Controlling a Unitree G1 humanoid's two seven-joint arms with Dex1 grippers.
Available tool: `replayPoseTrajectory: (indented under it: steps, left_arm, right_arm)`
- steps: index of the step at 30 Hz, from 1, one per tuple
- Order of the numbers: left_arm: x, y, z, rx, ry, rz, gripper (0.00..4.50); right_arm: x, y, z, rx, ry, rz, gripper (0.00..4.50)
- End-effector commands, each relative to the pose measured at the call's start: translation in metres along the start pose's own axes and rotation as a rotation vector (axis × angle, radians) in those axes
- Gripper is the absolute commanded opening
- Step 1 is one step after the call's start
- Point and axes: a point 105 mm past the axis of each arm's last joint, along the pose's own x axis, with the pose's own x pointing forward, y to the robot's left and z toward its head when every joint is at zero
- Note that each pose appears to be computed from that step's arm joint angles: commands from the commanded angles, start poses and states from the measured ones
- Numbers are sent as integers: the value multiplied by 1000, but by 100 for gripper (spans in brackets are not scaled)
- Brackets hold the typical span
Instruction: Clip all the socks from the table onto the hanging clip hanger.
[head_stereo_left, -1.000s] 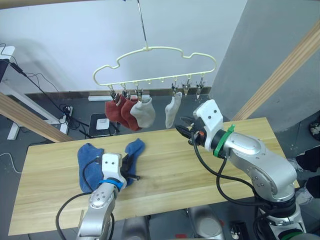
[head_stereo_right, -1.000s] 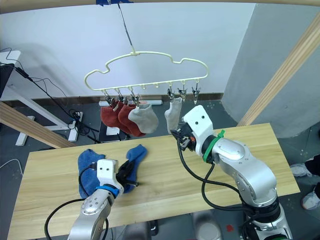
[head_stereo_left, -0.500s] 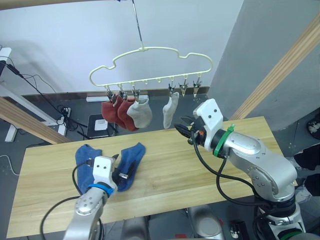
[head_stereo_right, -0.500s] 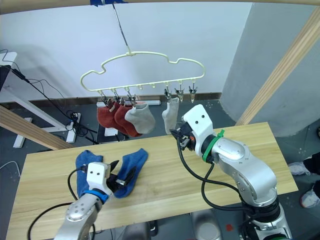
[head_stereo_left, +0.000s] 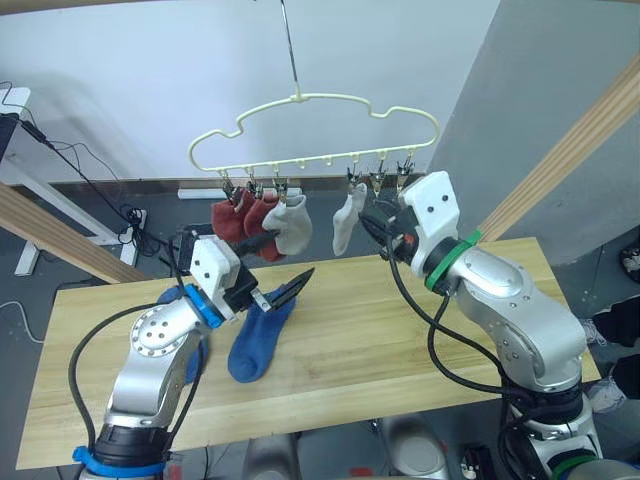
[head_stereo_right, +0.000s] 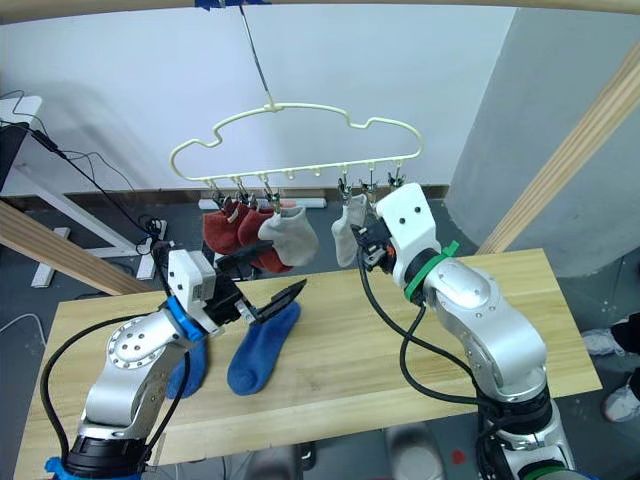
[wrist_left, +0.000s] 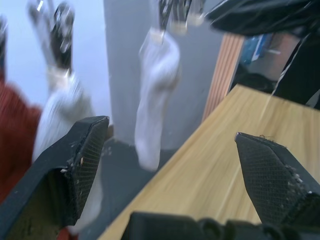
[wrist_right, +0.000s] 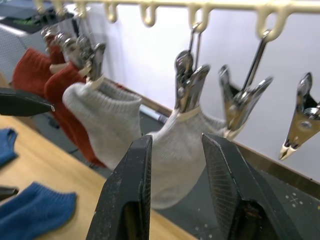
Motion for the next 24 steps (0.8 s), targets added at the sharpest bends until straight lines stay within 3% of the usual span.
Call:
replayPoseTrajectory:
  steps: [1,4,19,22,24]
  left_arm:
    - [14,-2,30,12,-106,10,448]
    - [23,1,41,30,-139,25,448]
    - [33,-2,45,59,-152,-12,448]
    - [34,-3,45,60,-149,-15,450]
    - [34,-2,44,59,-147,-13,450]
  right_arm:
    - [-2,-7,14,-34,-66,-55,158]
    - [2,-14,17,-44,-82,-110,158]
    - [11,-15,19,-41,-110,-157,158]
    - [13,-16,19,-41,-112,-164,212]
    - [14,-16,18,-42,-110,-167,278]
